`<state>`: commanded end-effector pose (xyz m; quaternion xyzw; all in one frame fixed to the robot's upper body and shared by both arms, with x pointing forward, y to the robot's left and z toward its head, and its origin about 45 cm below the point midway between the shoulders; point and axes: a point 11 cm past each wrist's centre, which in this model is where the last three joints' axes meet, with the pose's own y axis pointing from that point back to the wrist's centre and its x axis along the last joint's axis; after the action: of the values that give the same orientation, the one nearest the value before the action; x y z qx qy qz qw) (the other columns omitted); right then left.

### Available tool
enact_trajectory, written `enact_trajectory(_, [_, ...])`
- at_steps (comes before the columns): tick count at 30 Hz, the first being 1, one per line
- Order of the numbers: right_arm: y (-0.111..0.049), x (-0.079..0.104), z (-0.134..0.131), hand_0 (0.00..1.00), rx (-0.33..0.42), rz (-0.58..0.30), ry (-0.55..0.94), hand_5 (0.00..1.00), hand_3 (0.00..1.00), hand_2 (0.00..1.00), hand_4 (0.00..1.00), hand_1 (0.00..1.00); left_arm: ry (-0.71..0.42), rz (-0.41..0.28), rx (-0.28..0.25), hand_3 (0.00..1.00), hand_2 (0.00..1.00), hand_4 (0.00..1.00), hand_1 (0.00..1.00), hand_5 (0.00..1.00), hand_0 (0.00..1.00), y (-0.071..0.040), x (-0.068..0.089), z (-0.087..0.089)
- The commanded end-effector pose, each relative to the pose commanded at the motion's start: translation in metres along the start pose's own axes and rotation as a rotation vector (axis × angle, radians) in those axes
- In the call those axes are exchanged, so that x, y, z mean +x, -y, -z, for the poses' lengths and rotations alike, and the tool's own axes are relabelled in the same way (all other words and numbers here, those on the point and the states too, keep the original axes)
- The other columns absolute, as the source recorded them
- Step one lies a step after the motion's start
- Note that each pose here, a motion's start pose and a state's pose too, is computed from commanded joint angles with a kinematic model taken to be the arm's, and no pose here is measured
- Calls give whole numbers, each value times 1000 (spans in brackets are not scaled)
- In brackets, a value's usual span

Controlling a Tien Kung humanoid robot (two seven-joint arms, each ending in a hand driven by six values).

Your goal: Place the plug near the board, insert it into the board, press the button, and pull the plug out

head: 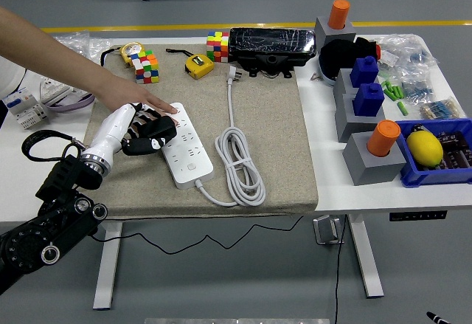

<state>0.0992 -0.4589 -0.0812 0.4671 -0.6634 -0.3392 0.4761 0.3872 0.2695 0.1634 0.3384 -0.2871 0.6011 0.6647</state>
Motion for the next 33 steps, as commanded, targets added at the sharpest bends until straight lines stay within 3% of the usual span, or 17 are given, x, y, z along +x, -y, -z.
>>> enact_trajectory(4, [0,-1,1,651,3,1,-1,548,560,628,983,644,41,-51,-68,394,292,653,290,2,273,-8,13,-4])
enact_trajectory(7, [0,-1,0,651,1,1,0,548,561,628,984,644,57,-70,-89,398,294,656,302,2,288,-15,18,0])
enact_trajectory(17, [0,-2,4,651,9,3,0,549,561,628,984,644,47,-25,-14,429,325,657,337,11,328,-18,7,37])
enact_trajectory(18, [0,-1,4,651,9,2,1,549,561,628,984,644,41,-25,-8,512,446,674,432,55,419,-18,7,40])
enact_trajectory(23, [0,0,2,651,4,0,1,549,561,628,984,644,35,-26,8,512,446,674,432,55,419,-20,5,49])
enact_trajectory(24, [0,0,2,651,3,0,0,549,560,628,984,644,35,-24,13,532,496,786,498,161,527,-20,5,51])
enact_trajectory(29, [0,-1,3,651,7,1,0,549,560,628,984,644,29,-4,34,532,496,786,498,161,527,-22,3,58])
enact_trajectory(30, [0,-1,3,652,8,1,0,550,561,628,984,644,29,-2,35,559,532,857,580,203,642,-22,3,59])
enact_trajectory(33, [0,-1,4,652,9,2,0,550,561,628,984,644,27,5,41,559,532,857,580,203,642,-24,2,61])
